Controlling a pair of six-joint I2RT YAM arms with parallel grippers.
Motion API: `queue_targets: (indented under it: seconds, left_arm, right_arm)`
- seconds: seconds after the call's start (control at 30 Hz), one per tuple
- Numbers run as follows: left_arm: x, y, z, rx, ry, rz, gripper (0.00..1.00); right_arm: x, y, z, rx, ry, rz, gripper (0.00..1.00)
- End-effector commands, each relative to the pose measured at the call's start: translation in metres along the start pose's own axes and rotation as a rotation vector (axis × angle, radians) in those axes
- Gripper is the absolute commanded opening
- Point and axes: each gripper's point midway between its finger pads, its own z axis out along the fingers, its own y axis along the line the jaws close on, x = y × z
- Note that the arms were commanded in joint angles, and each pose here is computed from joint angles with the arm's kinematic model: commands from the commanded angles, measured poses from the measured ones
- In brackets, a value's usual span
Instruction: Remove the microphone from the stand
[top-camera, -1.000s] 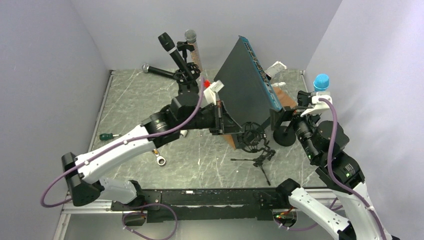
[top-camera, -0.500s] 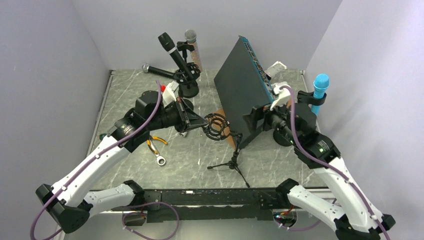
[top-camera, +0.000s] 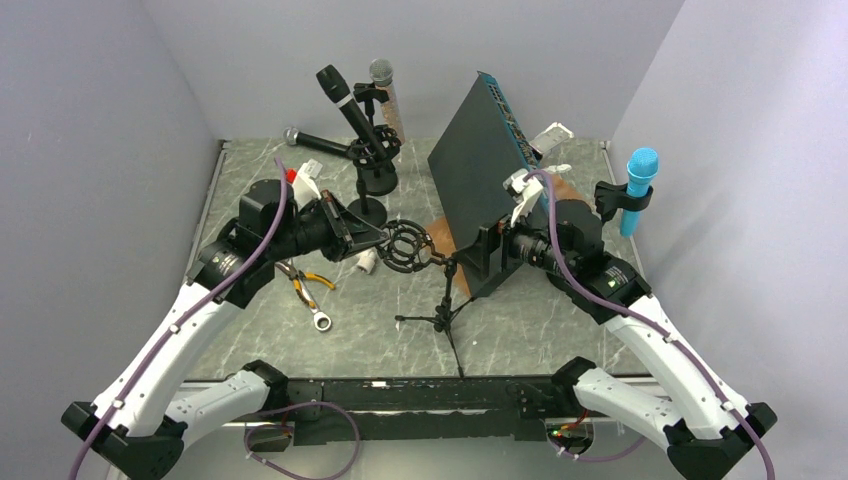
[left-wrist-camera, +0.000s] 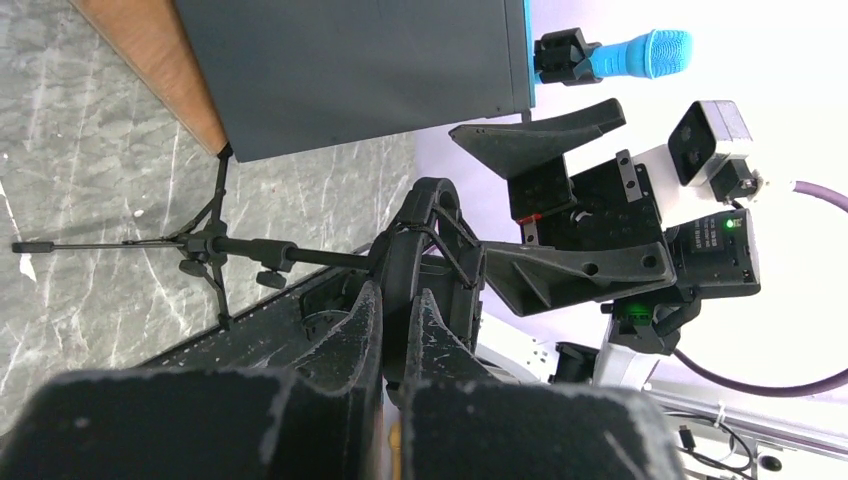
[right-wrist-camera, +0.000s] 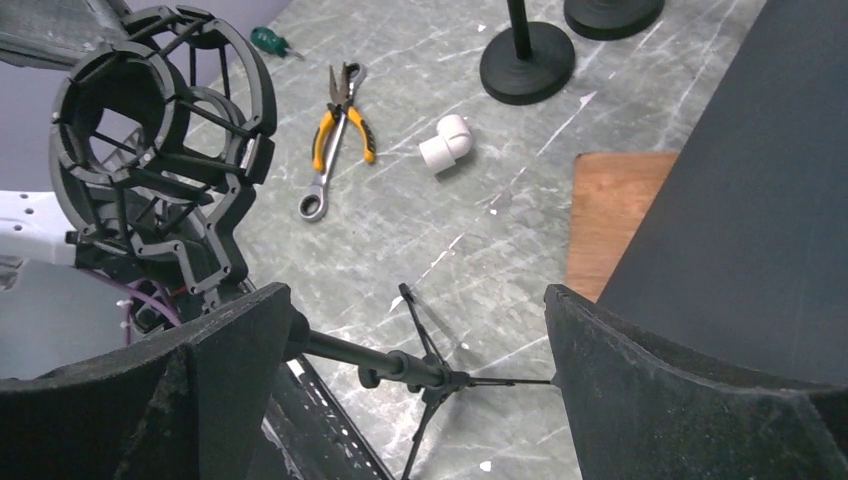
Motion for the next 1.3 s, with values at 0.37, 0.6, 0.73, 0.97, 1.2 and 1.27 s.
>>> queue_targets:
  seconds: [0.37, 0.6, 0.73, 0.97, 1.2, 1.27]
  left_arm:
    - [-0.011, -0.03, -0.009, 0.144, -0.052, 0.151, 0.13]
    - [-0.016, -0.027, -0.016, 0.163, -0.118, 0.218, 0.53]
    - [-0.022, -0.025, -0.023, 0.125, -0.156, 0.305, 0.75]
    - [-0.019, -0.008, -0.053, 0.143, -0.278, 0.636, 0.99]
    - [0.035, 0.027, -0.041, 0.347, -0.147, 0.789, 0.99]
    - [0.05, 0.036, -0.032, 0.38, -0.068, 0.771, 0.99]
  right_arm:
    - [-0.016, 0.06, -0.019, -0.324, -0.159, -0.057, 1.0]
    - [-0.024, 0.065, -0.035, -0.331, -0.241, -0.088, 1.0]
    - [-0.022, 0.062, -0.031, -0.32, -0.233, -0.072, 1.0]
    - [-0.018, 0.063, -0.03, -0.324, -0.209, -0.063, 1.0]
    - [-0.009, 0.066, -0.022, -0.327, -0.185, -0.035, 0.93]
    - [-0.005, 0.068, -0.02, -0.329, -0.182, -0.035, 0.95]
